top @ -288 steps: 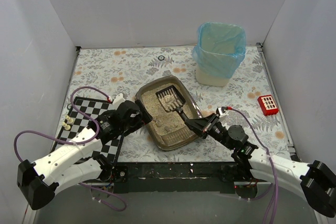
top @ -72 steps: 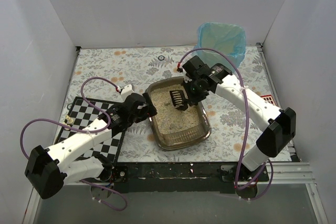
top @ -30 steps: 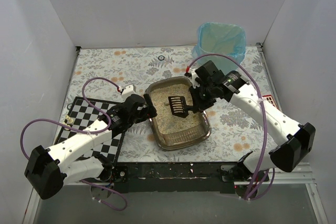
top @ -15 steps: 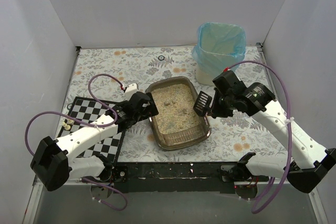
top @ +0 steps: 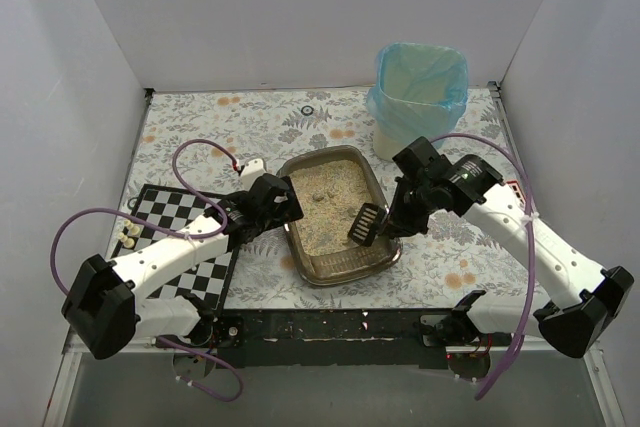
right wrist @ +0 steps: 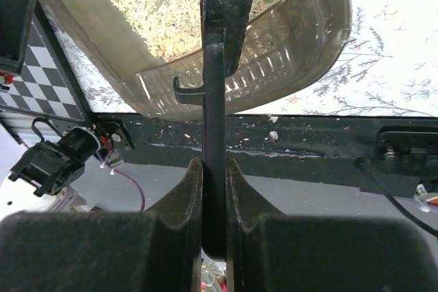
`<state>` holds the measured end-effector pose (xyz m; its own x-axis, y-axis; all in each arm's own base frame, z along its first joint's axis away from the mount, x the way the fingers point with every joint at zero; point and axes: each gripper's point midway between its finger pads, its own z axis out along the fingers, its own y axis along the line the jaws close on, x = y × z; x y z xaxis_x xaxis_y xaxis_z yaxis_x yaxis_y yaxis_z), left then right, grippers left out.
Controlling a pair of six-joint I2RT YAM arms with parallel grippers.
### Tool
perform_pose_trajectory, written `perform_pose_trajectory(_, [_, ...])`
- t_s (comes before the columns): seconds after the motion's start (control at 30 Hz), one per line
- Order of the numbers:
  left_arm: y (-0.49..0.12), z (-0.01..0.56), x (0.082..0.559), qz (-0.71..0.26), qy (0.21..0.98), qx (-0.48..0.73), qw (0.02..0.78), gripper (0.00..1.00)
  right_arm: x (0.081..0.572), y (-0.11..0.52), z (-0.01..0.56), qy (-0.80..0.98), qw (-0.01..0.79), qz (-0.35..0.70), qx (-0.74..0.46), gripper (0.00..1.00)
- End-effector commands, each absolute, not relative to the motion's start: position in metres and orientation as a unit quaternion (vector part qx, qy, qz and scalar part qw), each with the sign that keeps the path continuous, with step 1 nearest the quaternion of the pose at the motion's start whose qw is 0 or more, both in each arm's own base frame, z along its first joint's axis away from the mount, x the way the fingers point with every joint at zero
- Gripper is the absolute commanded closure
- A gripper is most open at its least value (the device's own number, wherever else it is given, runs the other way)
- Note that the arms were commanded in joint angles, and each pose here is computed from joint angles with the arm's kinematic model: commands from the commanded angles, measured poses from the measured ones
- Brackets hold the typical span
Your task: Clean the litter box
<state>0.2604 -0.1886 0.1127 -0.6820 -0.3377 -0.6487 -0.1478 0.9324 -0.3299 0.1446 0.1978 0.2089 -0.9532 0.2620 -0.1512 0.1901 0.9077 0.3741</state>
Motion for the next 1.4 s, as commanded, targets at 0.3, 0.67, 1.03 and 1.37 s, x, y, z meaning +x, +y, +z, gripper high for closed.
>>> perform_pose_trajectory(0.3, [-0.2, 0.125, 0.27, -0.145, 0.901, -0.12, 0.391, 0.02, 0.165, 0.206, 0.207, 0.963, 0.045, 0.153, 0.216, 0.99])
perform_pose_trajectory(0.67, [-0.212, 0.108, 0.276, -0.134, 0.914, -0.098, 0.371, 0.15, 0.198, 0.213, 0.152, 0.964, 0.011, 0.178, 0.198, 0.99])
perform_pose_trajectory(1.03, [-0.214, 0.086, 0.279, -0.108, 0.925, -0.093, 0.351, 0.48, 0.232, 0.219, 0.114, 0.966, 0.013, 0.165, 0.199, 0.99])
perform_pose_trajectory(1.37, [-0.214, 0.086, 0.277, -0.114, 0.925, -0.094, 0.351, 0.56, 0.276, 0.241, 0.076, 0.954, 0.039, 0.184, 0.235, 0.99])
